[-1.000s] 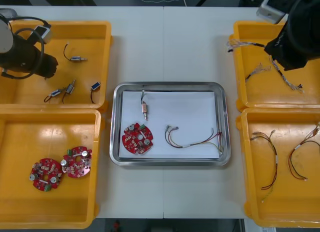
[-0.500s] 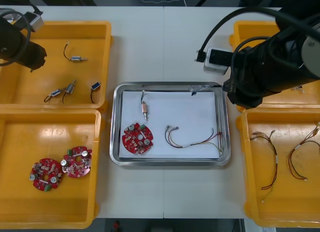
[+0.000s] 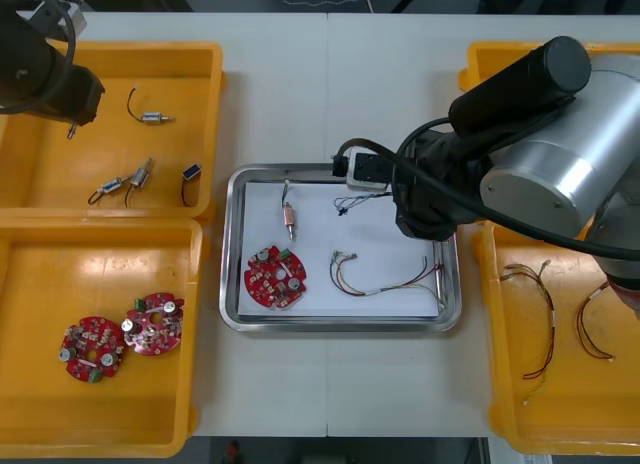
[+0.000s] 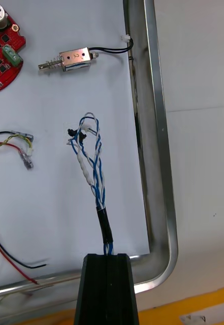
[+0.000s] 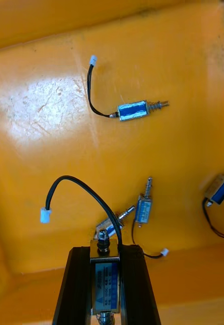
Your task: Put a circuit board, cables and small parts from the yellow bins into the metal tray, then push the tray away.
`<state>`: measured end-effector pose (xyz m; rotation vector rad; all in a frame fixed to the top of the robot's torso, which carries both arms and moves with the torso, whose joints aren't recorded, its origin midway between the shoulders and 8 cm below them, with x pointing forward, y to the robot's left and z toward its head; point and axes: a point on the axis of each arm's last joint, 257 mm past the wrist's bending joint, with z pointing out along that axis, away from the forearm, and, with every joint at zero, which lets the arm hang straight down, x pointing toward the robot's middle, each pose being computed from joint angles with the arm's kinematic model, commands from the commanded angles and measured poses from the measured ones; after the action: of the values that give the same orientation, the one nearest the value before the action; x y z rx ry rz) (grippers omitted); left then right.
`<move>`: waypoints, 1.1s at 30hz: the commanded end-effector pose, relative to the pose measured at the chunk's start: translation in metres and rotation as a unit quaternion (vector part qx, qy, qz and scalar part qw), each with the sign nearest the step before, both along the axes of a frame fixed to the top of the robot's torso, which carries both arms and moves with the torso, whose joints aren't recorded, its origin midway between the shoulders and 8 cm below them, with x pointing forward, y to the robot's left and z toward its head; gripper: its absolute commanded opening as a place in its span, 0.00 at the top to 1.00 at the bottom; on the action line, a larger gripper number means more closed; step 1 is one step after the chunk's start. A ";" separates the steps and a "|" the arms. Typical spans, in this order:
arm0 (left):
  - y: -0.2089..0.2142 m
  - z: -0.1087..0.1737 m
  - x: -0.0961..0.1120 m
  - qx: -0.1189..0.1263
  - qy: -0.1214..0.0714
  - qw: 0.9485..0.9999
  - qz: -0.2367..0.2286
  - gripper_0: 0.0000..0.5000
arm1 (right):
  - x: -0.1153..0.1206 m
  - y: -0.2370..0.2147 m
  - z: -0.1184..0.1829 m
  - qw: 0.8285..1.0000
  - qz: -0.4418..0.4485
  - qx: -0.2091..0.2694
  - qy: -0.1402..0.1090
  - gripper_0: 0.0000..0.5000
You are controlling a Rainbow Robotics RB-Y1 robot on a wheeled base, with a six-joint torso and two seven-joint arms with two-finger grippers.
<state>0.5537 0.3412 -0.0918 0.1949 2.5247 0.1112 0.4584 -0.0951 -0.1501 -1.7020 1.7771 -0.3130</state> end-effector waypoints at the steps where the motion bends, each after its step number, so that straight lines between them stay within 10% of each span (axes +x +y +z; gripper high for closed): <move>1: -0.015 0.013 -0.007 -0.001 -0.015 1.000 0.009 1.00 | 0.006 0.015 -0.016 0.999 0.029 -0.009 -0.011 1.00; 33: -0.083 0.018 -0.041 -0.045 -0.006 0.998 0.031 1.00 | 0.045 -0.020 -0.097 0.997 0.037 -0.065 -0.019 1.00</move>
<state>0.5136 0.2617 -0.0828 0.1972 2.5453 0.0734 0.5052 -0.1071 -0.2437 -1.7948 1.7286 -0.3981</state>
